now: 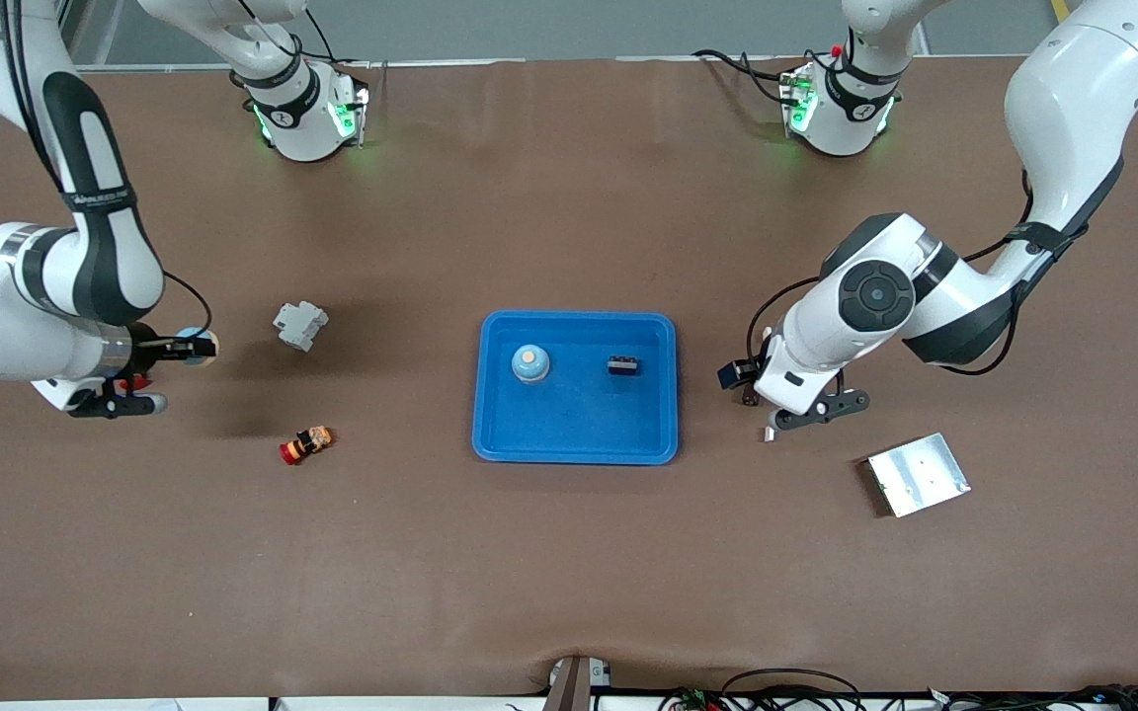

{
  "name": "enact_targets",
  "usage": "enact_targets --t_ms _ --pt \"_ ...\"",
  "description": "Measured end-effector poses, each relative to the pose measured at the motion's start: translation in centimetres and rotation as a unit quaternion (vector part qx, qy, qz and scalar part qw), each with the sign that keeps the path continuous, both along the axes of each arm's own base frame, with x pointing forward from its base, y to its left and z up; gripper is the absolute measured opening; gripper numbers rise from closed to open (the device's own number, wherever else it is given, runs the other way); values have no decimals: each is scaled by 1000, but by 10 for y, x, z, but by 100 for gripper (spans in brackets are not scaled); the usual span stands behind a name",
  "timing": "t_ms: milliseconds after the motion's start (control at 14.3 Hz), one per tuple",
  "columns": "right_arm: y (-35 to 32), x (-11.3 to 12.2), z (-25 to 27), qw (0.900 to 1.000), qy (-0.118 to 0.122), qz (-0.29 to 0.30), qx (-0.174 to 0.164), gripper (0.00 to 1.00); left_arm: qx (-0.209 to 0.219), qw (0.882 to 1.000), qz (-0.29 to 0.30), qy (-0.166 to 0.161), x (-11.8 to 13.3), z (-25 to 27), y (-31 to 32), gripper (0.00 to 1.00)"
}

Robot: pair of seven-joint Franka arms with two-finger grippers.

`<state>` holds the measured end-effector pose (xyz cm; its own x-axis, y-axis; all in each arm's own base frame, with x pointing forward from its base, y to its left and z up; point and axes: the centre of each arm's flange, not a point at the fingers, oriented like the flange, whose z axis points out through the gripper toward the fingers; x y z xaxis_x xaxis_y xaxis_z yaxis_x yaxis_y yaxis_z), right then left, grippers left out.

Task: Place electrolytic capacitor and blue bell in tray
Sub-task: 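Grasp the bell with the right gripper while the left gripper grasps the capacitor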

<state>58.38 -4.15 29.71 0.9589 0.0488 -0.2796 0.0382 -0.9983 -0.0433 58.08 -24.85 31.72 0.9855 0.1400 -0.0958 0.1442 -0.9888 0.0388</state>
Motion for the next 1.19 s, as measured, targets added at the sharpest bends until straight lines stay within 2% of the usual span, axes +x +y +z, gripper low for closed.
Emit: enact_targets --t_ms 140,350,560,841,1191 --pt "67 14 17 1000 -20 8 -12 65 4 999 -42 0 -3 -4 0 100" --pt "165 33 46 998 -61 2 -24 65 31 995 -90 -14 -19 -23 -5 100" --pt "236 54 61 996 -81 -39 -7 65 39 990 -129 -34 -37 -45 -14 100" --pt "338 56 26 992 -83 -93 -22 65 39 985 -159 -60 -50 -82 -4 100" --pt "412 42 -36 986 -102 -134 -1 65 35 981 -172 -77 -53 -107 11 100"
